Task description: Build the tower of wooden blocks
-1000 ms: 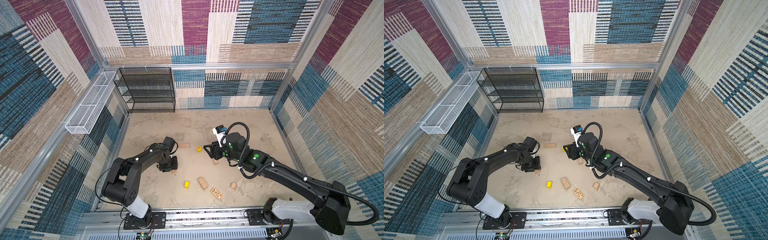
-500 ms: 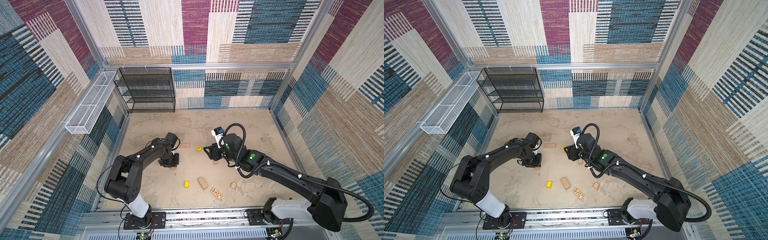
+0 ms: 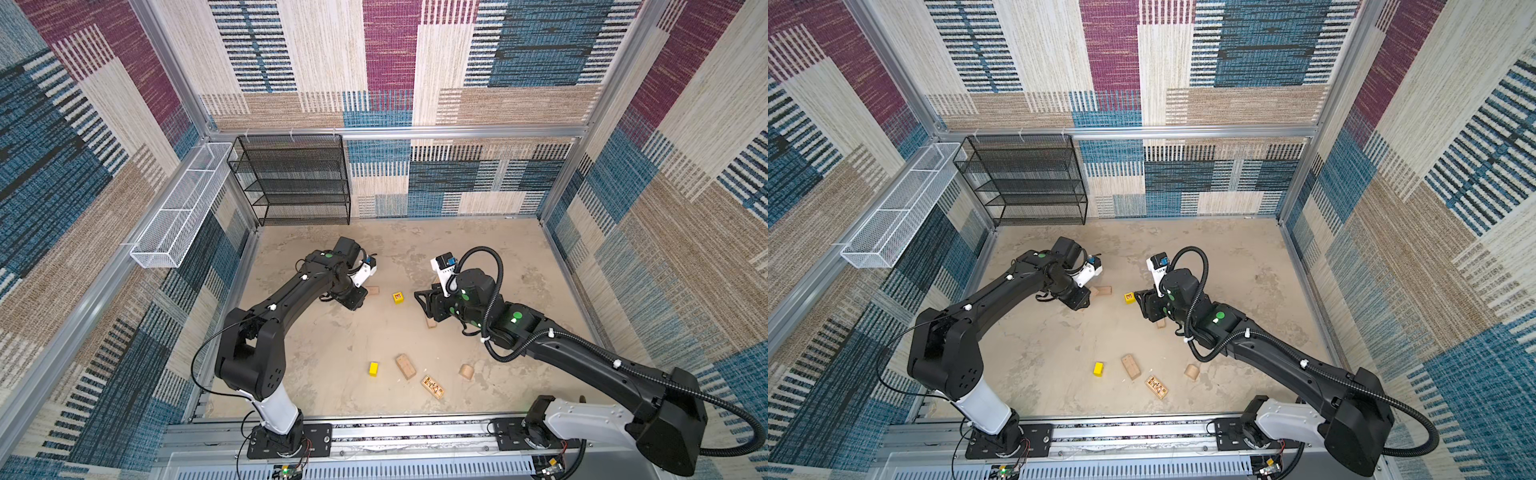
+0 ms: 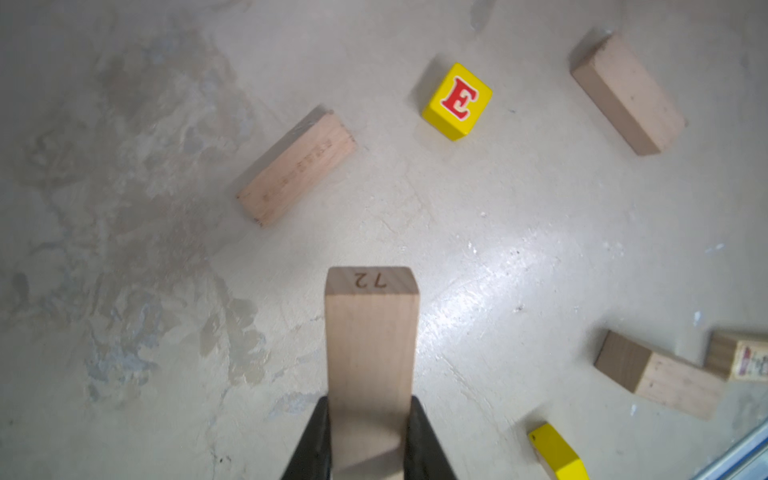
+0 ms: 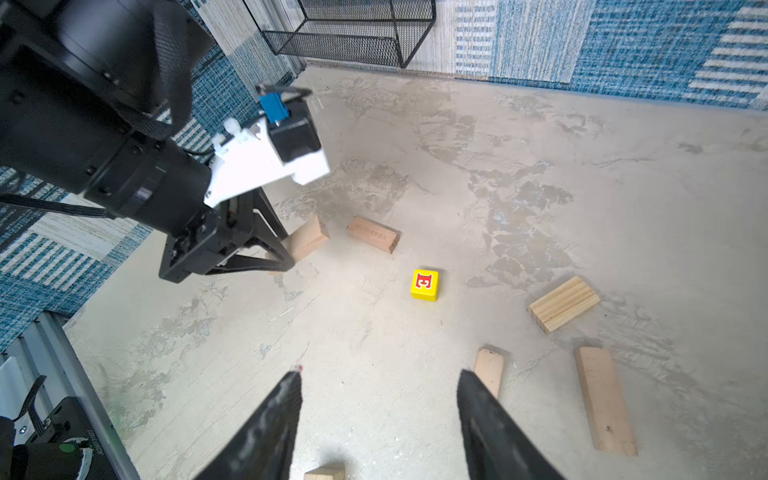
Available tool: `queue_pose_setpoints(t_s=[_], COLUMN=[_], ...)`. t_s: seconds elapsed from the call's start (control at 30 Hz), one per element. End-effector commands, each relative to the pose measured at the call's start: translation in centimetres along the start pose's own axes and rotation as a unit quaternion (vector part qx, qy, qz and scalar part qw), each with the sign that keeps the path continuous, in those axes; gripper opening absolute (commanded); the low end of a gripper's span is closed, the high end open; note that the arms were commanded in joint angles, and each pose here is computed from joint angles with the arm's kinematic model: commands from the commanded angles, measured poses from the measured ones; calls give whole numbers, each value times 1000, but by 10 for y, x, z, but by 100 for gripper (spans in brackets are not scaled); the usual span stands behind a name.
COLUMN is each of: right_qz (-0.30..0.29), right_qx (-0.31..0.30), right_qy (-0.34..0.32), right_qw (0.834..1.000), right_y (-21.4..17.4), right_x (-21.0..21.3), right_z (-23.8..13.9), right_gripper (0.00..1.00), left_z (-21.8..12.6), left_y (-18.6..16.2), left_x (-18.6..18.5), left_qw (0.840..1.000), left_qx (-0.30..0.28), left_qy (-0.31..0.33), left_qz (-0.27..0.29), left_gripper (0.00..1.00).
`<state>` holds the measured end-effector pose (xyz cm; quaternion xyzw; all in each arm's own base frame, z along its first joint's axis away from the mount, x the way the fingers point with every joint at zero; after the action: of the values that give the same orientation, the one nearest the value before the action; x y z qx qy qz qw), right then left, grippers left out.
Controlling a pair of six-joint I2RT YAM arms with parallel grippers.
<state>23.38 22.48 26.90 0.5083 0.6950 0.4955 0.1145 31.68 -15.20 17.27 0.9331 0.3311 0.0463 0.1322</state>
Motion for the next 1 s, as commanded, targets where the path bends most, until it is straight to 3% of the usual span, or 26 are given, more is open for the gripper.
queue_pose_setpoints(t_s=[0.0,0.1,0.23,0.63,0.67,0.7,0.73,0.87,0.97], right_qz=[-10,-11,-10,-2,-4,-5,-8,-20,-58], right_qx=[-21,-26,-30,-24,-24,-25,-25,-26,-25], right_qy=[-6,-8,-11,-20,-20,-20,-20,-23,-6], right_qw=[1000,1000,999,1000,999,999,999,999,998], right_y=[8,14,16,17,19,21,22,31,38], right_x=[1,2,2,1,2,3,4,7,14], right_z=[-4,-7,-10,-10,-10,-10,-10,-8,-9], right_gripper=[62,62,62,66,67,68,68,69,69], left_z=[18,45,69,65,62,60,59,45,17], left_y=[-1,-8,-8,1,1,1,1,6,16], left_x=[-11,-13,-8,-18,-18,-18,-19,-19,-16], left_qw=[990,980,973,973,973,974,974,975,979], left_qx=[27,74,109,74,74,71,67,51,17], left_qy=[-24,-32,-31,-41,-37,-36,-38,-27,7], left_qz=[137,183,202,215,214,213,215,213,203], left_gripper=[10,12,17,35,49,82,90,88,85])
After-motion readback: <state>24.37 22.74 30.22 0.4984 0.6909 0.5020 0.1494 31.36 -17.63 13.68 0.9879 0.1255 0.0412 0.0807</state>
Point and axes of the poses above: each gripper's point midway between its finger pads, its own z axis out along the fingers, its own x axis along the line the jaws close on, y = z × x, the point moved 7 cm from there along -z, back along the fingers, and after that the axes turned 7 degrees about z, right-handed, at the moved point
